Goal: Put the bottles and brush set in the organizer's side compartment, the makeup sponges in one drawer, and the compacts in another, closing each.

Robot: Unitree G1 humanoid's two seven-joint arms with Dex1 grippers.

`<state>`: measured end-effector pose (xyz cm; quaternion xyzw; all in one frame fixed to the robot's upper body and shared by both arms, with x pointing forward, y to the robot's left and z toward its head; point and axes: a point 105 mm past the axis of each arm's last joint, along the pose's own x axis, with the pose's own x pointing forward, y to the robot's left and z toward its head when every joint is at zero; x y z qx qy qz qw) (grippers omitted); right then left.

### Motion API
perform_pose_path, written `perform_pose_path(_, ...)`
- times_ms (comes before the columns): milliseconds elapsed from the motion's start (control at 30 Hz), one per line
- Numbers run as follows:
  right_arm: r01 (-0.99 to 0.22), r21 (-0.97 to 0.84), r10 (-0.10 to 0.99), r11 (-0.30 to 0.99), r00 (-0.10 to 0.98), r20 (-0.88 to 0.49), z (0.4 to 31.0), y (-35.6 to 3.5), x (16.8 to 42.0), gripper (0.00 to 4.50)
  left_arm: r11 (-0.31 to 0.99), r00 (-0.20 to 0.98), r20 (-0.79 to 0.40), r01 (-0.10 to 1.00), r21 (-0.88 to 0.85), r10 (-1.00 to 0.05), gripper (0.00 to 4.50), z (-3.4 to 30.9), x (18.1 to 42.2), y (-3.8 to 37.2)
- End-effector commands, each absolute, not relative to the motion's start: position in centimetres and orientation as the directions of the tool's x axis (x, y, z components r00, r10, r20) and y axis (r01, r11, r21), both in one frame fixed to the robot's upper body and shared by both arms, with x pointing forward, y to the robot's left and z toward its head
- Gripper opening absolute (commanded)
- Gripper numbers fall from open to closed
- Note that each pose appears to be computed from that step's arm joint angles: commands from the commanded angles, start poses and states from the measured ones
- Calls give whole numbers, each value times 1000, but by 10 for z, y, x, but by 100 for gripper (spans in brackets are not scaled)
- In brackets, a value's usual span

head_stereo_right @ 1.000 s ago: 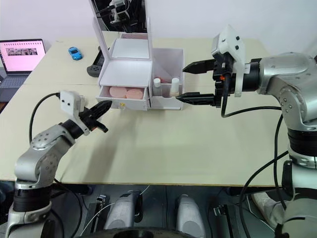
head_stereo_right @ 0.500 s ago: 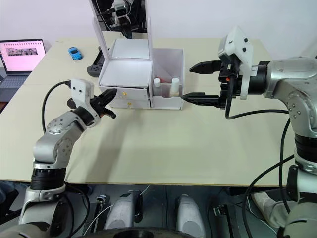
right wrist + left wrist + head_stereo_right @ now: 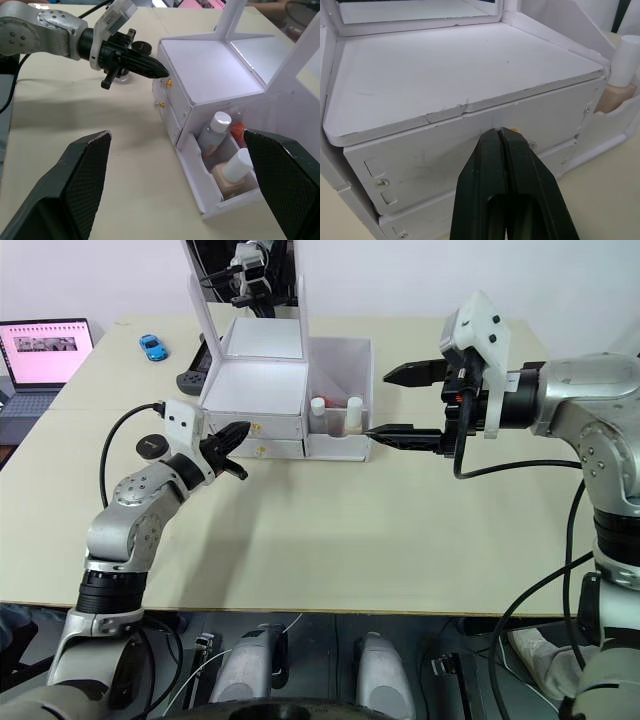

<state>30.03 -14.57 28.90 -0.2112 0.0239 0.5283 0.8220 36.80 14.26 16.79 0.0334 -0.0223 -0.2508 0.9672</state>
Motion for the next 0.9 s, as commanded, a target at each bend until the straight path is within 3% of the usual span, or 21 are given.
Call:
perform_pose_path(33,-871,-278,857,405,467,-218,298,-156,305,450,869,874,65,468,161,-482,2,184,357,154)
perform_pose_path(133,-852,-221,818,475,520,-247,275,-178,318,450,851,865,15,490,187,-502,89,175,339,172)
perform_pose_path(233,-816,-222,772,534,578,-267,252,-200,331,450,836,853,-14,514,192,-521,234,171,317,191)
perform_pose_path(367,-744,-224,704,630,668,-239,224,-235,343,450,877,906,-90,424,229,-414,436,165,287,244)
perform_pose_path(467,-693,-221,661,686,721,-208,209,-258,345,450,908,930,-89,366,205,-355,444,167,260,276)
perform_pose_path(600,-669,-251,646,700,742,-176,194,-282,336,450,937,964,-205,222,268,-170,444,154,225,346)
perform_pose_path(733,-592,-211,577,778,806,-135,182,-318,329,450,964,985,-174,48,261,-2,444,159,194,412)
perform_pose_path(900,-567,-198,552,800,824,-126,172,-328,328,450,968,984,-176,23,248,22,444,154,181,426)
